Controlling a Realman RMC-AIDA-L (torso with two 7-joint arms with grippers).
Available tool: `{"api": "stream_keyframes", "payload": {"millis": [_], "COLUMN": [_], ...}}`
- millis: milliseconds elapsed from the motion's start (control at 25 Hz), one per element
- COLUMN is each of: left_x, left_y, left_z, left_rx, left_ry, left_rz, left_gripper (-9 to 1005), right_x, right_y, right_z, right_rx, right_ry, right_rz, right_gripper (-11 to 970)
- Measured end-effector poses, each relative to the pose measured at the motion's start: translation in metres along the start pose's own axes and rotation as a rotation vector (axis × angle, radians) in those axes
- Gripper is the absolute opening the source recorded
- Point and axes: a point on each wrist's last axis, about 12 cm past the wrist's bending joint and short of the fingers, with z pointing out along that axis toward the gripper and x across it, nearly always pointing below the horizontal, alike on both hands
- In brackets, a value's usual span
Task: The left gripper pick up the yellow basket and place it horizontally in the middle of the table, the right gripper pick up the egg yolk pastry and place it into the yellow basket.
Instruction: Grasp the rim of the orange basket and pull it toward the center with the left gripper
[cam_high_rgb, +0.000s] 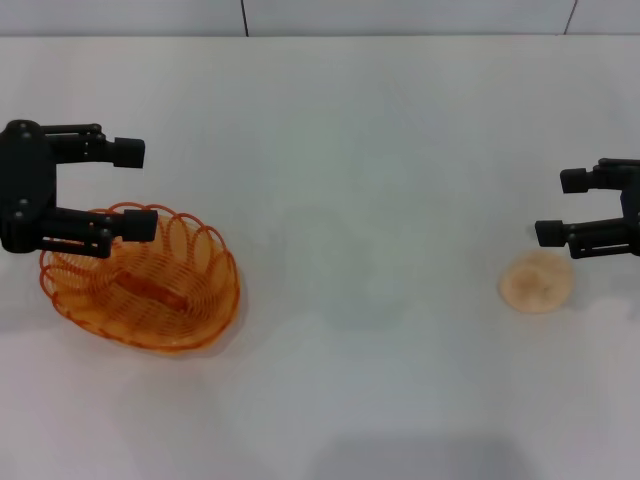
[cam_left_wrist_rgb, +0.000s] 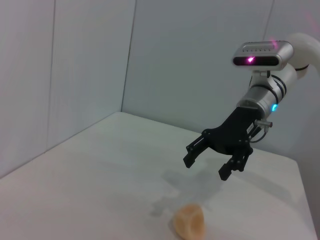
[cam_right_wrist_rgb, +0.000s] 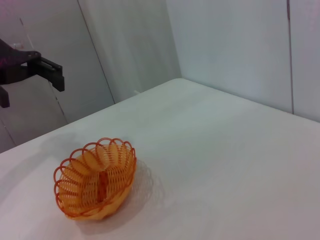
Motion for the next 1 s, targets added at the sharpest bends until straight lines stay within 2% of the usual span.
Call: {"api": "stream_keyframes", "payload": {"millis": [640, 1000], "left_x": [-0.0004, -0.0008], "left_y": [0.0001, 0.0049], "left_z": [0.0005, -0.0030], "left_rx": [0.001, -0.032], "left_ry": [0.000, 0.015], "left_rz": [0.006, -0.001], "left_gripper": [863, 863], "right_x": [-0.0005, 0.0004], "right_y": [-0.0006, -0.0018], "right_z": [0.0004, 0.0023], "right_rx": [0.003, 0.006], "right_ry": [-0.001, -0.010], "right_rz": [0.002, 0.013], "right_gripper": [874, 874]}}
